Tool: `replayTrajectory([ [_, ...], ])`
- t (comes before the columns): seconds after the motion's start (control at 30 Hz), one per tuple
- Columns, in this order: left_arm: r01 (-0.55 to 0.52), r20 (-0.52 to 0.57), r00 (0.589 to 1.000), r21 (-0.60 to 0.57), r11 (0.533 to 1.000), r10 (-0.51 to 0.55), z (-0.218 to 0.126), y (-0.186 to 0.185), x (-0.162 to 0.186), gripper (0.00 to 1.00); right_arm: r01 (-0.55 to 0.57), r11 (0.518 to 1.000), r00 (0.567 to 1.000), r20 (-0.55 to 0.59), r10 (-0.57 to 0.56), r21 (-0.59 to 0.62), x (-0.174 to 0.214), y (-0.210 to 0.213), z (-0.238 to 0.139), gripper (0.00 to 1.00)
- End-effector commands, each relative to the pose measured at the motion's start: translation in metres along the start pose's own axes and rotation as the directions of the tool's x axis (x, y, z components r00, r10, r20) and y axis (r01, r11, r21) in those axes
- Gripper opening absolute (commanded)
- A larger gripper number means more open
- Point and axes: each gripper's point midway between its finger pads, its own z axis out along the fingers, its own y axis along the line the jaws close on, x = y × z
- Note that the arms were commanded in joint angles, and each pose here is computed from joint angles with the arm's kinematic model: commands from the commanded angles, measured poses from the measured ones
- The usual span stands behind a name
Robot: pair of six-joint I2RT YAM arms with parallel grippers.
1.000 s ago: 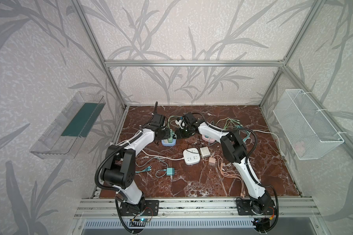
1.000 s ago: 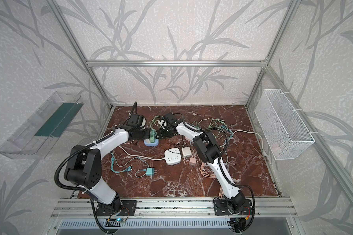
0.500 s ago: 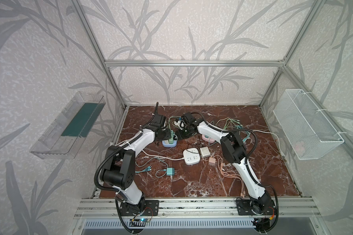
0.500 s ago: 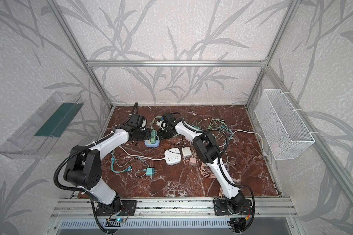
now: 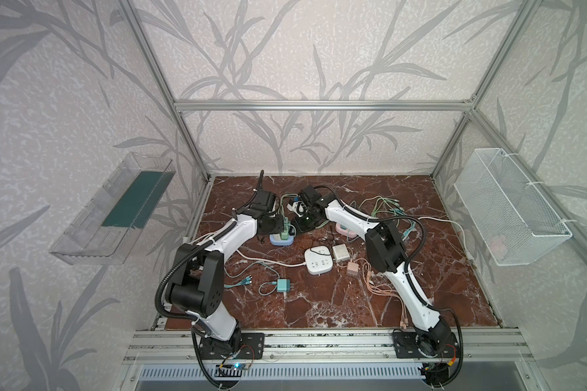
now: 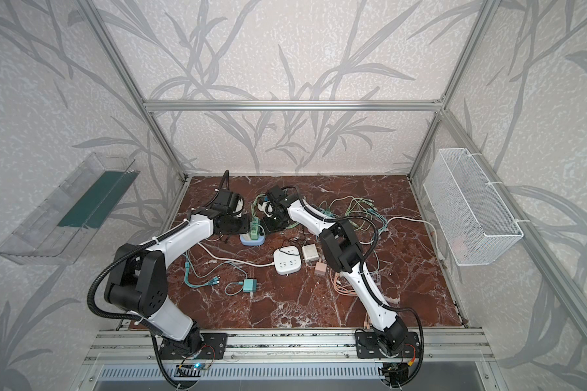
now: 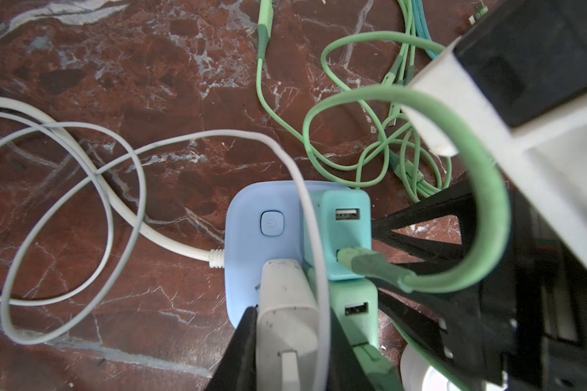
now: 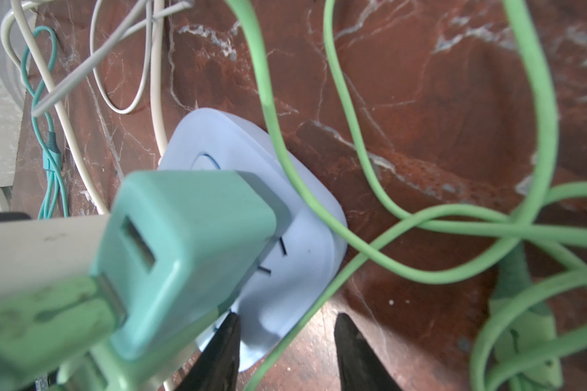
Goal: Pull the plug off the socket
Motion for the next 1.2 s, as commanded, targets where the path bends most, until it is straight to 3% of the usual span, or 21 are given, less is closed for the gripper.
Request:
replayTrajectory([
  [0.0,-0.024,0.088,0.996,0.029,0.999,0.021,-0.031,-0.011,-0.024,0.26,-0.036,0.992,0.986,-0.156,0.054,0.117,0.044,-0.033,0.026,0.46],
  [0.23,-0.021,0.049,0.999,0.029,0.999,0.02,-0.022,-0.011,-0.015,0.26,-0.043,0.995,0.987,-0.151,0.057,0.093,0.037,-0.026,0.024,0.47],
  [0.37,-0.032,0.051,0.998,0.032,0.999,0.03,-0.022,-0.014,-0.013,0.25,-0.072,0.996,0.99,-0.116,0.077,0.051,0.028,-0.019,0.024,0.57],
  [0.53,-0.041,0.045,0.998,0.051,0.998,0.038,-0.022,-0.019,-0.01,0.25,-0.115,0.993,0.99,-0.083,0.114,0.004,0.018,-0.011,0.027,0.59],
  [0.8,-0.026,0.091,0.996,0.085,0.996,0.018,-0.03,-0.023,-0.018,0.25,-0.117,0.991,0.981,-0.149,0.126,0.065,0.039,-0.024,0.035,0.46],
  [0.97,-0.034,0.124,0.992,0.101,0.994,0.021,-0.037,-0.027,-0.026,0.25,-0.116,0.984,0.972,-0.187,0.14,0.133,0.052,-0.037,0.036,0.45],
  [1.17,-0.024,0.07,0.997,0.101,0.995,0.017,-0.022,-0.026,-0.012,0.25,-0.117,0.988,0.975,-0.177,0.133,0.098,0.048,-0.031,0.037,0.45],
])
